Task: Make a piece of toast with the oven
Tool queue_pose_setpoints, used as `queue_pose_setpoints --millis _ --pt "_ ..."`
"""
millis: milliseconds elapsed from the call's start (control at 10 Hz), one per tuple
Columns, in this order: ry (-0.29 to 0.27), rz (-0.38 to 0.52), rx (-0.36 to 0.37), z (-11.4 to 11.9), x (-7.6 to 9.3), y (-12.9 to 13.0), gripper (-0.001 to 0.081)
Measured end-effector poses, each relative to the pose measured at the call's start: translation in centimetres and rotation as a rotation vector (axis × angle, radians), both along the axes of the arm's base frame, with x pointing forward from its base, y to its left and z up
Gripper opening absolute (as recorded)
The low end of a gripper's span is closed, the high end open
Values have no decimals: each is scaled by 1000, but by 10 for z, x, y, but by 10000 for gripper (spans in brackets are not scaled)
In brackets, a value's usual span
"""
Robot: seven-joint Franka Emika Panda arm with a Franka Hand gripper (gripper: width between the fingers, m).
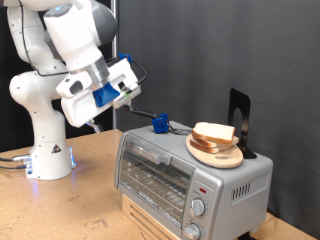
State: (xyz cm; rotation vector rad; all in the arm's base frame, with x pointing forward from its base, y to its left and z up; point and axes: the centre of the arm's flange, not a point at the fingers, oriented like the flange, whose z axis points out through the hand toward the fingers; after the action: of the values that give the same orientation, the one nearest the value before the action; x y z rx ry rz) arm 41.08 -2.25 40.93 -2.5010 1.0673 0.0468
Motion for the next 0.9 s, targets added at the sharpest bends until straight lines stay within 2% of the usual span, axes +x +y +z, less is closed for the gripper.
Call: queue_pose_setpoints --millis 400,900 --pt "-4 -17 -39 -34 3 11 682" --pt "18 -30 -67 -60 10 15 682"
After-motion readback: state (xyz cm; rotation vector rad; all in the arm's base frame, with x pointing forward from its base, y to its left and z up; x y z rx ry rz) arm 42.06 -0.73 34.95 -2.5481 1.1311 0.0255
